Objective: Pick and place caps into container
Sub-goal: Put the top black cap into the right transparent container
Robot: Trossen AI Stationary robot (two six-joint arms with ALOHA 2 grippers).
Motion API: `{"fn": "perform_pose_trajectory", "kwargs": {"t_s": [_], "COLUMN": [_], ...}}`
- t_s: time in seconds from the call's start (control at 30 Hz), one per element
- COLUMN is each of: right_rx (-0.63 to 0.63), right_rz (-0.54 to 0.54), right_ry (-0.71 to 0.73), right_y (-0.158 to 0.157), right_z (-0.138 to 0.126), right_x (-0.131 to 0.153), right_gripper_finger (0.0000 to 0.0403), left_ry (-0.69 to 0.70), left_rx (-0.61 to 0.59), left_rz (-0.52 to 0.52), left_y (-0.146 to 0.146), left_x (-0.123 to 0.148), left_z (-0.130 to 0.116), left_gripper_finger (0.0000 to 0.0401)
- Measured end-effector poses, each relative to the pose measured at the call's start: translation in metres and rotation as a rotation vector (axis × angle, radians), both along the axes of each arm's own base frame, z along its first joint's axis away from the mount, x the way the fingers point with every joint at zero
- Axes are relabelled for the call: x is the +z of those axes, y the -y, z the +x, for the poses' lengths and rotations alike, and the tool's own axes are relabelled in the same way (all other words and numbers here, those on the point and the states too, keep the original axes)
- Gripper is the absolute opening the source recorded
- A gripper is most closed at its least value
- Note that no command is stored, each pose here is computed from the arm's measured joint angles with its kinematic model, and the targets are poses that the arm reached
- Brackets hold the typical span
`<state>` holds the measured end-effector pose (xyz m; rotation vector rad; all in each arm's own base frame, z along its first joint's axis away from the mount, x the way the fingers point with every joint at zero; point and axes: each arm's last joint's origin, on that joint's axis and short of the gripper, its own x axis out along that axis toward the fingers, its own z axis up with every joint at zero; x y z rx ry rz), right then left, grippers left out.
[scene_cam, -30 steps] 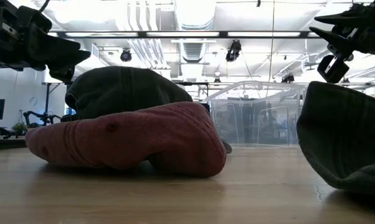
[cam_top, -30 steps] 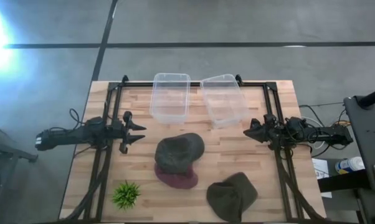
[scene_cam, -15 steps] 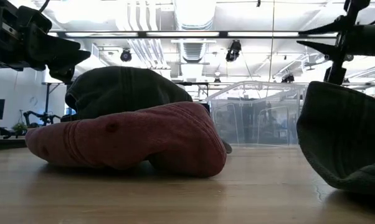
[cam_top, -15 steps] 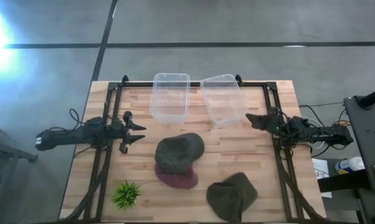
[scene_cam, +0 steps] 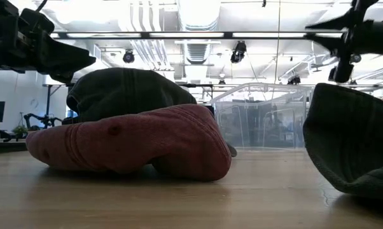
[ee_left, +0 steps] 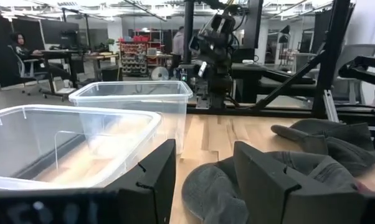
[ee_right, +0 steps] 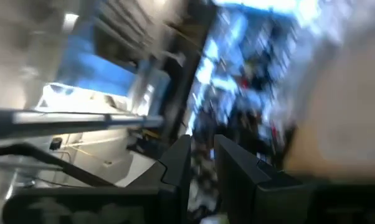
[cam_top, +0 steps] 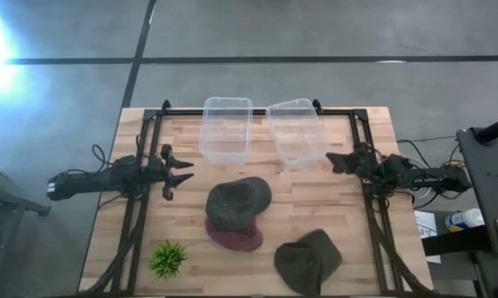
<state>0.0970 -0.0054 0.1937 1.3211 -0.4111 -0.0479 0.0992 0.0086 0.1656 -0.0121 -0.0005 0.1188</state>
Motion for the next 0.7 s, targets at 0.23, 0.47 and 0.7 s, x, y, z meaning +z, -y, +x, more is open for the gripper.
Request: {"fn": "perform_pose_trajectory", "kwargs": {"t_s": [0.23, 0.47, 0.7], "right_rx": [0.215, 0.356, 0.539], "right_rz": [0.174, 0.166, 0.18], "right_ry": [-0.18, -0.658, -0.965], "right_y": [-0.008, -0.017, -0.026], "right_z": [0.016, 0.041, 0.081], "right_x": [-0.011, 0.007, 0.009], "right_gripper_finger": [0.0083, 0.0141, 0.0194], "left_ry": [0.2, 0.26, 0.318], "left_rx": [-0.058, -0.083, -0.019], "left_rz": [-0.829, -1.223, -1.285], "left_y": [0.0, 0.0, -0.002], "left_x": [0.011, 0.013, 0.013], "left_z": [-0.001, -0.001, -0.001], "left_gripper_finger": [0.0155, 0.0155, 0.0155]}}
